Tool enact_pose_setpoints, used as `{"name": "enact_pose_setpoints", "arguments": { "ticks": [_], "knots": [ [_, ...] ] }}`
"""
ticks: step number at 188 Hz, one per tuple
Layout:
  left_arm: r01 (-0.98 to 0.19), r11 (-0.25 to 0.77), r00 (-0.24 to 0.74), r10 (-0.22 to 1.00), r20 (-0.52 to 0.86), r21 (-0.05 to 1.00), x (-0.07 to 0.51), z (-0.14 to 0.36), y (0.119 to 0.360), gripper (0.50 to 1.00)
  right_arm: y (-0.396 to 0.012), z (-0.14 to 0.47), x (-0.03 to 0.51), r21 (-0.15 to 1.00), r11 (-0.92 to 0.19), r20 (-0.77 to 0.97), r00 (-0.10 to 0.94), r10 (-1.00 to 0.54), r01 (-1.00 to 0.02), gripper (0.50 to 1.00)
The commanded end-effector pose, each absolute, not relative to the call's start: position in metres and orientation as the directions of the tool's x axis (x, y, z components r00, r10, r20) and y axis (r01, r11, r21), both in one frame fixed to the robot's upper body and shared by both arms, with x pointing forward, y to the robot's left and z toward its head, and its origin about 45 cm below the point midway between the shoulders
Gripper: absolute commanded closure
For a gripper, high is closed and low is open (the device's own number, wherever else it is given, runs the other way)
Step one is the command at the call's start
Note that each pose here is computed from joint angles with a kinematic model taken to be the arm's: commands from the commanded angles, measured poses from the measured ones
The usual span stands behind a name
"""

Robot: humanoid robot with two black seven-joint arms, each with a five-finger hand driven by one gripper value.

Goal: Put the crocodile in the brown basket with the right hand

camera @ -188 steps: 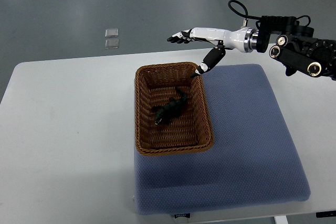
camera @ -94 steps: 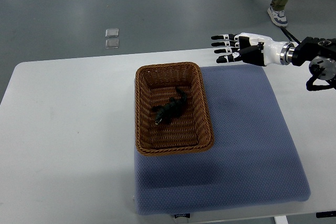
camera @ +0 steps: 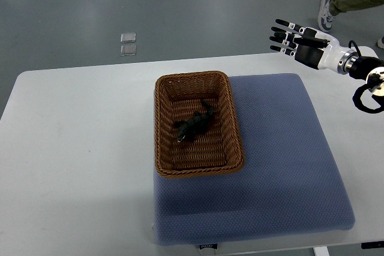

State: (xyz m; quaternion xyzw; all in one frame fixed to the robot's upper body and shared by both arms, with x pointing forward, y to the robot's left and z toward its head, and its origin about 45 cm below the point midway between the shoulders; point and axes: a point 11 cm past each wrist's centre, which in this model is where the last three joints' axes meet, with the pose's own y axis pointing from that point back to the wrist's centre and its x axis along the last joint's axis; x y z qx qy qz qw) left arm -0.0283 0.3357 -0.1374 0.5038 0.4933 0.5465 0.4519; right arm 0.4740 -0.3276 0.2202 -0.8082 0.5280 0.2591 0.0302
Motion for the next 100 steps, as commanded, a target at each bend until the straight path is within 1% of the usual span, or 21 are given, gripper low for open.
{"name": "enact_pose_setpoints", "arguments": {
  "ticks": [1,19,100],
  "knots": [
    [0.003,-0.105,-0.084,0.991,0.105,0.994,-0.028,-0.137,0.336,0.5,-0.328,0.212,0.47,0.224,-0.433,-0.486,0.285,-0.826,-0.873,0.568],
    [0.003,-0.105,-0.084,0.991,0.105,0.994,-0.028,-0.137,0.336,0.5,-0.324,0.205,0.468,0.21,-0.427,-0.53,0.264,-0.806,-0.88,0.568],
    [0.003,-0.105,-0.084,0.991,0.105,0.994,-0.028,-0.137,0.336,0.5,-0.326,0.19,0.458,0.229,-0.434,-0.534,0.26,-0.804,-0.871,0.568]
  ]
}}
